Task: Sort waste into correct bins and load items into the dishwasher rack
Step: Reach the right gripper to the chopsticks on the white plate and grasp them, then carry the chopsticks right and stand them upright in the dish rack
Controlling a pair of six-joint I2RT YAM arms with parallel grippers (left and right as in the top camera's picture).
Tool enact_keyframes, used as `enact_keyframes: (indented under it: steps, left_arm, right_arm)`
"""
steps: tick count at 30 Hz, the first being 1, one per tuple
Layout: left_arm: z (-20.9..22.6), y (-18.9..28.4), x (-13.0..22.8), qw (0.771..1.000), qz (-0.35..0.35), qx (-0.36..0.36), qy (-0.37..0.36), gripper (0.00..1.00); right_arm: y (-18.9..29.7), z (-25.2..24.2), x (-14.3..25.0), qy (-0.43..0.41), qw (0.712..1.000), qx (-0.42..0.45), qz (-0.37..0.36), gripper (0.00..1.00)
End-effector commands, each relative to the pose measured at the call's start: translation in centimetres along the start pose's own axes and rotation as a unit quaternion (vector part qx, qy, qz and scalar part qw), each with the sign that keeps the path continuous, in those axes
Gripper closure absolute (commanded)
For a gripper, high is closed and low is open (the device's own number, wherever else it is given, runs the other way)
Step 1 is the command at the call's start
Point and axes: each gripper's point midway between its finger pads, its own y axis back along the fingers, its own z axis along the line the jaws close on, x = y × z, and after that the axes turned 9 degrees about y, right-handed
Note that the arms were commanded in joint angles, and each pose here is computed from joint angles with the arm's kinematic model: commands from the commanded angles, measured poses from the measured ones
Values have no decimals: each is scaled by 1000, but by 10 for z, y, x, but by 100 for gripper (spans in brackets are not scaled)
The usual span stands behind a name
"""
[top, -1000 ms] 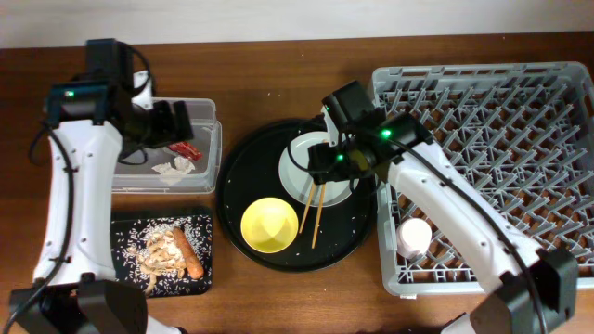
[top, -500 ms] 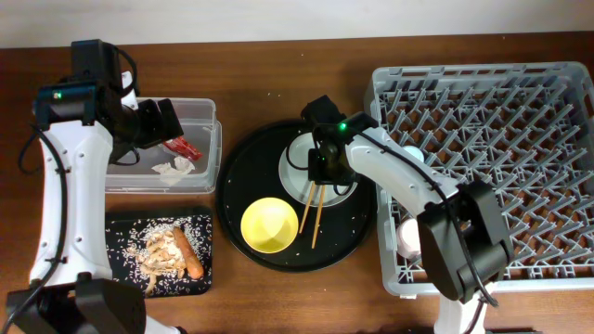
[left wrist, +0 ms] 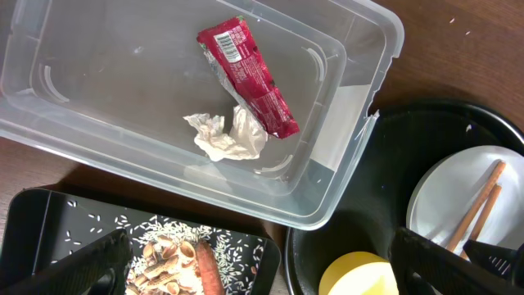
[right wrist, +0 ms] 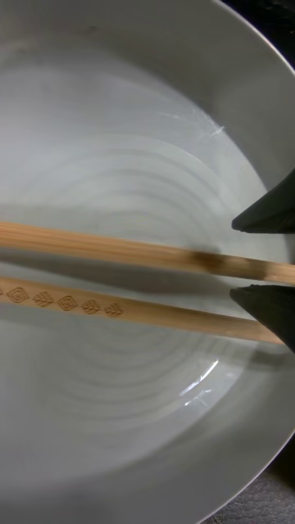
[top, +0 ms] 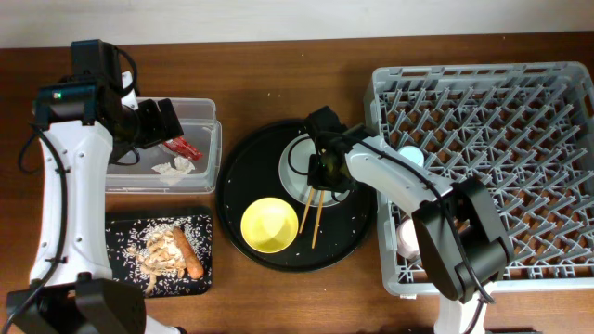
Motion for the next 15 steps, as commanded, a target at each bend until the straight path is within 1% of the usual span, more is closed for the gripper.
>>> enact_keyframes:
  steps: [1,11,15]
  left_arm:
    - [2,4,-1,1000,-8,-3,5,1]
    - [2,4,-1,1000,-8,-3,5,1]
    - [2,4,-1,1000,-8,-3,5,1]
  right_arm:
    - [-5,0,5,-3,1000,1,7,79]
    - [-12,4,9,6,1000,5,12,79]
    - [-16,1,14,-3,1000,8,17,79]
